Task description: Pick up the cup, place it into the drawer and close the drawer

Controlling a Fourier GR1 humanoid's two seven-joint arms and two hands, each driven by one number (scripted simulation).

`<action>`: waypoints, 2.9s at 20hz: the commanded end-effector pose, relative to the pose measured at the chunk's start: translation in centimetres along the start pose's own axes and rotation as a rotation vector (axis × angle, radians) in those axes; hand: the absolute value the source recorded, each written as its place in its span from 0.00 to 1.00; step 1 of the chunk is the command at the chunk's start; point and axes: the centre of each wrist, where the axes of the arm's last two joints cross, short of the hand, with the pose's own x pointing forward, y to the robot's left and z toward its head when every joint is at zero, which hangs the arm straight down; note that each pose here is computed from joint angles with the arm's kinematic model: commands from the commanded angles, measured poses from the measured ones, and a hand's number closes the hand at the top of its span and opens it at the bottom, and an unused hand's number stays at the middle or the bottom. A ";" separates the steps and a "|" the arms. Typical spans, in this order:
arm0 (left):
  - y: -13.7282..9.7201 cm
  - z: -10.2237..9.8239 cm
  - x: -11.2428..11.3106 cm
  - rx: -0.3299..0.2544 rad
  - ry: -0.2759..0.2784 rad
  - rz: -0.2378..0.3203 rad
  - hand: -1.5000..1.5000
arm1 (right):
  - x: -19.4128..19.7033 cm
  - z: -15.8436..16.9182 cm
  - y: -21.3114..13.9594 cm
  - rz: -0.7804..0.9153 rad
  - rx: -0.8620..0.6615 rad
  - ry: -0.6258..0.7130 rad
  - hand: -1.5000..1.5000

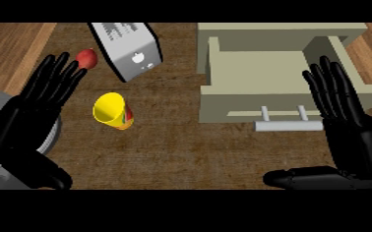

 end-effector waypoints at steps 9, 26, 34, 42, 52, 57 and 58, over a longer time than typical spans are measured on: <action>6.4 -0.8 -5.9 0.015 0.169 0.050 0.00 | -0.8 -2.4 -2.8 -0.031 0.047 0.035 0.00; 9.3 3.3 -16.3 0.112 0.302 -0.023 0.00 | -1.5 -6.6 -0.9 -0.001 0.046 -0.020 0.00; 10.5 5.4 -17.4 0.141 0.300 -0.052 0.00 | -1.1 -5.1 -3.0 -0.001 0.053 0.005 0.00; 8.7 6.6 -19.2 0.155 0.267 -0.058 0.00 | -0.6 -5.2 -2.7 -0.016 0.053 -0.015 0.00; 7.9 6.7 -19.8 0.125 0.226 -0.062 0.00 | -0.2 -5.6 -2.4 -0.016 0.078 -0.017 0.00; 5.4 4.9 -21.2 0.123 0.207 -0.040 0.00 | 0.1 -6.5 -3.2 -0.008 0.091 -0.016 0.00; 7.5 5.0 -19.8 0.106 0.211 -0.022 0.00 | -0.2 -5.7 -3.2 -0.021 0.078 0.010 0.00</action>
